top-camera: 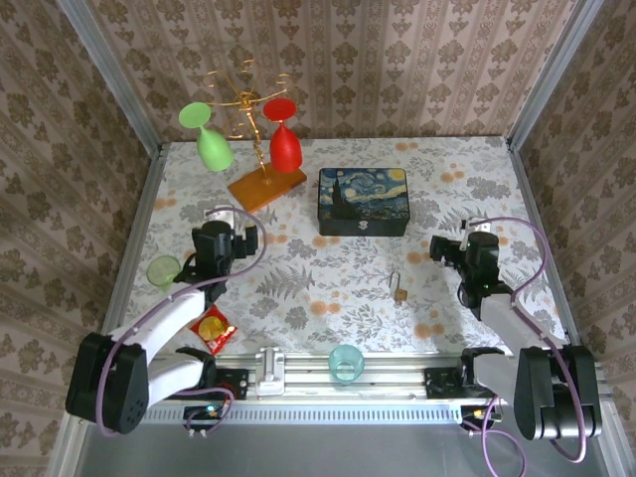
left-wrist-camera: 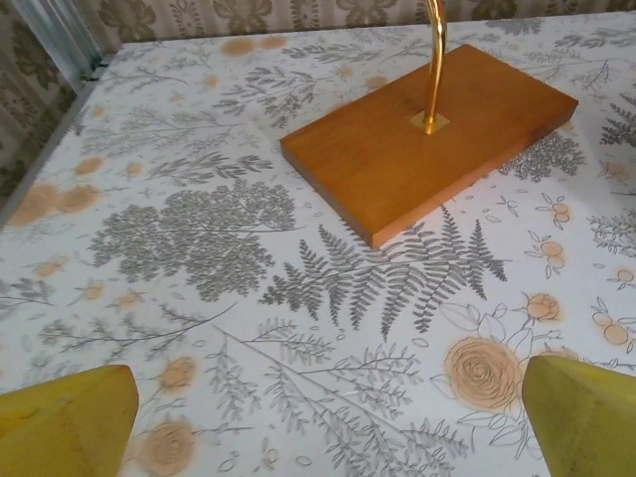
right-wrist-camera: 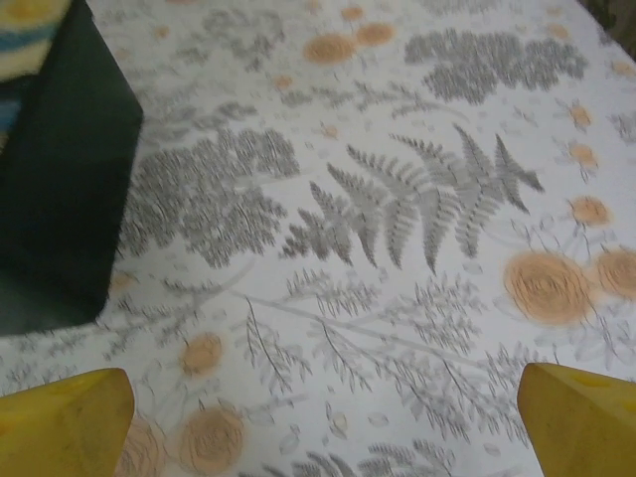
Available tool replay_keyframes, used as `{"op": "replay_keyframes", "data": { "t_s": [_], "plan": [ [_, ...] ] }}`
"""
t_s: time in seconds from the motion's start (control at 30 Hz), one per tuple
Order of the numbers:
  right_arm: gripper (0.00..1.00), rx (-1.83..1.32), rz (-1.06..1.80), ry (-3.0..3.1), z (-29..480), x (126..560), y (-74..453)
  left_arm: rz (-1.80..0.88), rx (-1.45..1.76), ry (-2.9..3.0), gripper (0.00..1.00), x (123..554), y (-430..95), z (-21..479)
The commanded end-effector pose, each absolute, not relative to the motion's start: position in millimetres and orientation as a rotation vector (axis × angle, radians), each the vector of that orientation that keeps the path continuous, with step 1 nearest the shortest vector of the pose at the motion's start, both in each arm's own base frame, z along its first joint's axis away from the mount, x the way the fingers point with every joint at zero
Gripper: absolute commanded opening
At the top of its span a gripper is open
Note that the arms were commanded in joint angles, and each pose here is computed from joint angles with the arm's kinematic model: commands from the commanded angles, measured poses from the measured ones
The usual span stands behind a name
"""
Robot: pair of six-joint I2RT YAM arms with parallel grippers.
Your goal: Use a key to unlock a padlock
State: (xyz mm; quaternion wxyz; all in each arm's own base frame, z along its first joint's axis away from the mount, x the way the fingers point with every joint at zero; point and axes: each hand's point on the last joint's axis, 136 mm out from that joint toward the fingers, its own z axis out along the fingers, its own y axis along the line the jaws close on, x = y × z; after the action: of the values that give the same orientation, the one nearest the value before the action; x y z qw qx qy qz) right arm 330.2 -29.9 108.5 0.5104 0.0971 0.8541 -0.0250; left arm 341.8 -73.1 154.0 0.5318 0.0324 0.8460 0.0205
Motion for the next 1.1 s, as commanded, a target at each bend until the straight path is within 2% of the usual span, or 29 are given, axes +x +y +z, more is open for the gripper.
{"op": "replay_keyframes", "data": {
  "t_s": [0.0, 0.07, 0.17, 0.37, 0.47, 0.57, 1.07],
  "plan": [
    [1.0, 0.194, -0.013, 1.855, 147, 353, -24, 0.184, 0.183, 1.937, 1.0, 343, -63, 184],
    [1.0, 0.237, -0.047, 1.846, 142, 356, -32, 0.266, 0.171, 1.958, 1.0, 351, -36, 165],
    [1.0, 0.253, -0.081, 1.834, 136, 361, -38, 0.229, 0.092, 1.952, 1.0, 360, -11, 142],
    [1.0, 0.259, -0.073, 1.801, 132, 373, -39, 0.212, 0.091, 1.862, 1.0, 383, -3, 128],
    [1.0, 0.215, -0.047, 1.836, 115, 382, -32, 0.117, -0.003, 1.867, 1.0, 390, 13, 116],
    [1.0, 0.198, -0.047, 1.849, 107, 386, -28, 0.083, 0.014, 1.857, 1.0, 395, 12, 99],
    [1.0, 0.153, -0.104, 1.901, 99, 396, -19, 0.117, 0.08, 1.897, 1.0, 400, 0, 97]
  ]
}}
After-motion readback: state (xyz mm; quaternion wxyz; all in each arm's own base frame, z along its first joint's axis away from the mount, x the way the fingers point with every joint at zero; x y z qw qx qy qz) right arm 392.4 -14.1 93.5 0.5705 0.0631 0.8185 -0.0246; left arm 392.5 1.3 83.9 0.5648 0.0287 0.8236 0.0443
